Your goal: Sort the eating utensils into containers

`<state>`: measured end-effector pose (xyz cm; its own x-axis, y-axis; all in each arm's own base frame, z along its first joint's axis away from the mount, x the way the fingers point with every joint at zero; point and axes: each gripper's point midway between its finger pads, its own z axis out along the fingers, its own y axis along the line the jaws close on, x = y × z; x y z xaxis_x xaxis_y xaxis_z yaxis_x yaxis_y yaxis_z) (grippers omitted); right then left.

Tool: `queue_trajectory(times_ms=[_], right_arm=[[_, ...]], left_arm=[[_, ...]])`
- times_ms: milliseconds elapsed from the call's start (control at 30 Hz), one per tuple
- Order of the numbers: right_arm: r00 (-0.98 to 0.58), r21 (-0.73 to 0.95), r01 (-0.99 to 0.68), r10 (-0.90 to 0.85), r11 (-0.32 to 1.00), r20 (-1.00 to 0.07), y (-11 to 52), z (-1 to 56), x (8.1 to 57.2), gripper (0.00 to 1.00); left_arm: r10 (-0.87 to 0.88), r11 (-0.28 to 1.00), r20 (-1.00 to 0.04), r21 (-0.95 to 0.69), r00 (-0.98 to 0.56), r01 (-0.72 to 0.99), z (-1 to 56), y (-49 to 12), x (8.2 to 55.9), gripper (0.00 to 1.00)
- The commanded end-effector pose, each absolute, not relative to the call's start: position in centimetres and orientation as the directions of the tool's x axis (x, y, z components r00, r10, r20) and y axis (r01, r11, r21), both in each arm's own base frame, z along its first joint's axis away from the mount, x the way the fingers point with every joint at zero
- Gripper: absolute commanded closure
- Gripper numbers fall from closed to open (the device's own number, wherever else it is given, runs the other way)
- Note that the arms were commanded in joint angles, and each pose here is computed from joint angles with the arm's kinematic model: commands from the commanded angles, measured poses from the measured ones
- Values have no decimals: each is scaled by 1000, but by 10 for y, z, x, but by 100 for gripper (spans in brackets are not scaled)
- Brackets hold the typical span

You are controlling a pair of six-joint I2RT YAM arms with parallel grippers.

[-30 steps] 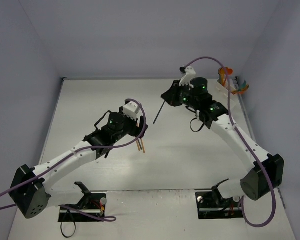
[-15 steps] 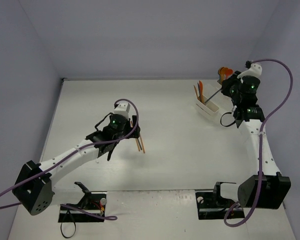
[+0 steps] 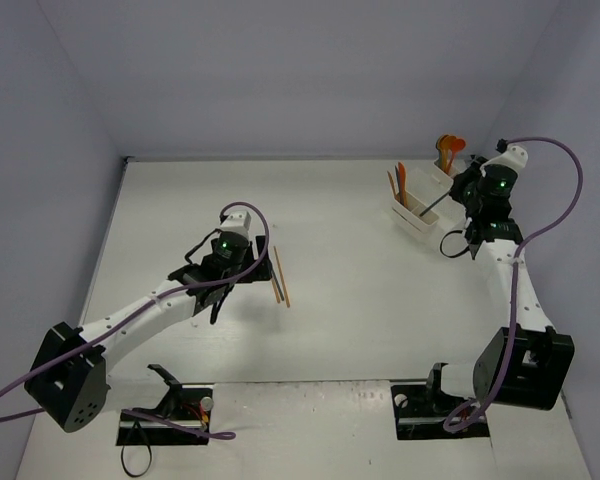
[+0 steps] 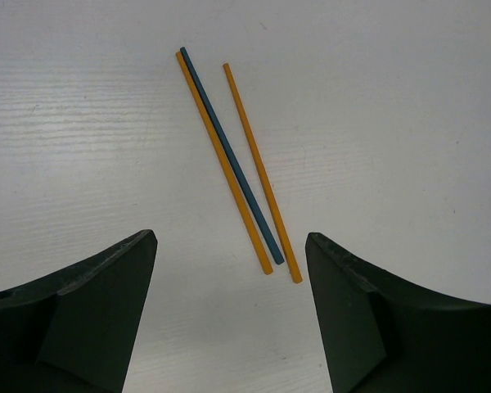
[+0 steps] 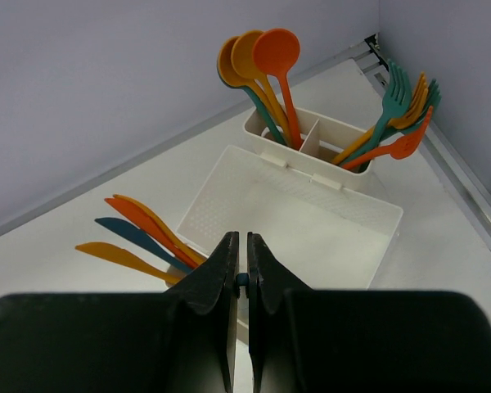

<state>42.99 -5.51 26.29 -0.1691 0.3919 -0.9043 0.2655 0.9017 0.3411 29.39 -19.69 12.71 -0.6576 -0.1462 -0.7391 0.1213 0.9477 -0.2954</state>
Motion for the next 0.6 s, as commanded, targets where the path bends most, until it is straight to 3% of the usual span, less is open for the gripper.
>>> queue_trajectory(times_ms=[0,300,433,567], right_arm=[[-31,378,249,398,892,-917,-64,284,448,100],[-65,388,223,411,894,-909,-56,247,452,98],[-72,377,212,399,902,-914,-53,246,448,86],[-43,356,191,370,915,-928,-51,268,440,66]], left_arm=[[-195,933,-752,-341,-630,119,141,-201,301,29],[-220,931,-719,-357,-659,79,128,-201,298,29],[-233,930,-687,-363,-688,48,116,-204,297,29],[-257,931,-659,-364,-707,1,110,-204,299,29]])
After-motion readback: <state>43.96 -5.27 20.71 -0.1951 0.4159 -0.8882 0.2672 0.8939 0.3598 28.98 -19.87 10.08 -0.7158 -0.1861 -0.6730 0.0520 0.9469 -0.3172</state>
